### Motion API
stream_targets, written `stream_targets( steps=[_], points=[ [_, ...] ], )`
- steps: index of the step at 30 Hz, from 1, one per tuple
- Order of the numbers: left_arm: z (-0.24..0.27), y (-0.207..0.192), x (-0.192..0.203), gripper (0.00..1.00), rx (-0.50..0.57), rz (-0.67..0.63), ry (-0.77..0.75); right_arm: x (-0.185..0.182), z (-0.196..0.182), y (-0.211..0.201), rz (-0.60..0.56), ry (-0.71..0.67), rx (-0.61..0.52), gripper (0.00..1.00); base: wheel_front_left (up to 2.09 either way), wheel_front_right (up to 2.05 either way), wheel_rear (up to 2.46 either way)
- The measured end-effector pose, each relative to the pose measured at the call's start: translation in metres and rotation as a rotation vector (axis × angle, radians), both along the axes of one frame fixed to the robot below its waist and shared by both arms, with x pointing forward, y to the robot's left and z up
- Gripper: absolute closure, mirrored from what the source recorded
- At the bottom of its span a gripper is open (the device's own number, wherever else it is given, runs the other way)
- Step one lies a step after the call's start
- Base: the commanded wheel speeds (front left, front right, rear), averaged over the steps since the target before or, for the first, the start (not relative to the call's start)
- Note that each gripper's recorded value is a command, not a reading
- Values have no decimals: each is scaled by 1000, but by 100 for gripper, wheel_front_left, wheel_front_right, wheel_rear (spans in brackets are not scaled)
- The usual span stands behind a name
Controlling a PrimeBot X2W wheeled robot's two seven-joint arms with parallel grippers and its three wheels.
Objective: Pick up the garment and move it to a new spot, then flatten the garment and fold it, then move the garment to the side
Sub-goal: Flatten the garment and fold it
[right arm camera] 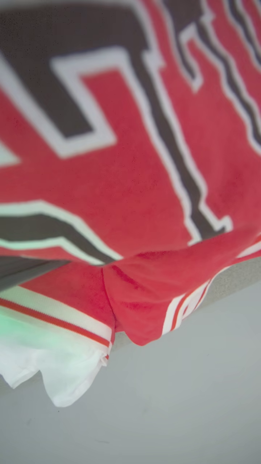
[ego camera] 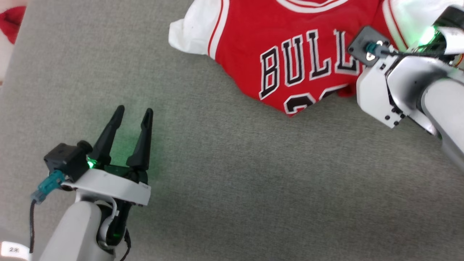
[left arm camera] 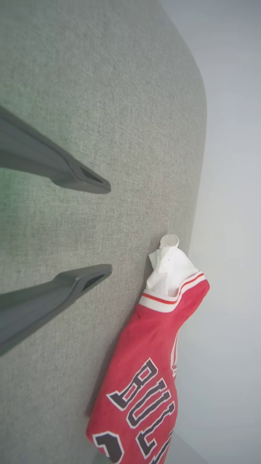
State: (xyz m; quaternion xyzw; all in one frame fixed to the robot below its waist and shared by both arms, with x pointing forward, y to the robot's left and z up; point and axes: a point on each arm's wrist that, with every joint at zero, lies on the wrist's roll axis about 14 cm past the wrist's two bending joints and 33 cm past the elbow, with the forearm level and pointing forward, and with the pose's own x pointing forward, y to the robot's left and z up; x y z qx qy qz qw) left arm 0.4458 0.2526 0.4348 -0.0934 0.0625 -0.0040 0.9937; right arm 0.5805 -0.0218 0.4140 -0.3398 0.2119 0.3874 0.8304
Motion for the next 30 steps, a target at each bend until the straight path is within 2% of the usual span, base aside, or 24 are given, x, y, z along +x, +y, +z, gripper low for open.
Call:
stream_targets(
  steps=[8, 28, 29, 30],
  points=[
    [10, -8, 3, 0, 3, -36, -30, -36, 15, -18, 15, 3, 13, 100, 0, 0, 0],
    [35, -34, 10, 0, 13, -120, -85, -161, 10, -78, -141, 159, 33, 100, 0, 0, 0],
    [36, -36, 10, 0, 13, -126, -87, -163, 11, -78, -146, 158, 37, 91, 0, 0, 0],
    [37, -38, 11, 0, 13, -132, -90, -164, 12, -79, -151, 153, 42, 64, 0, 0, 0]
  ],
)
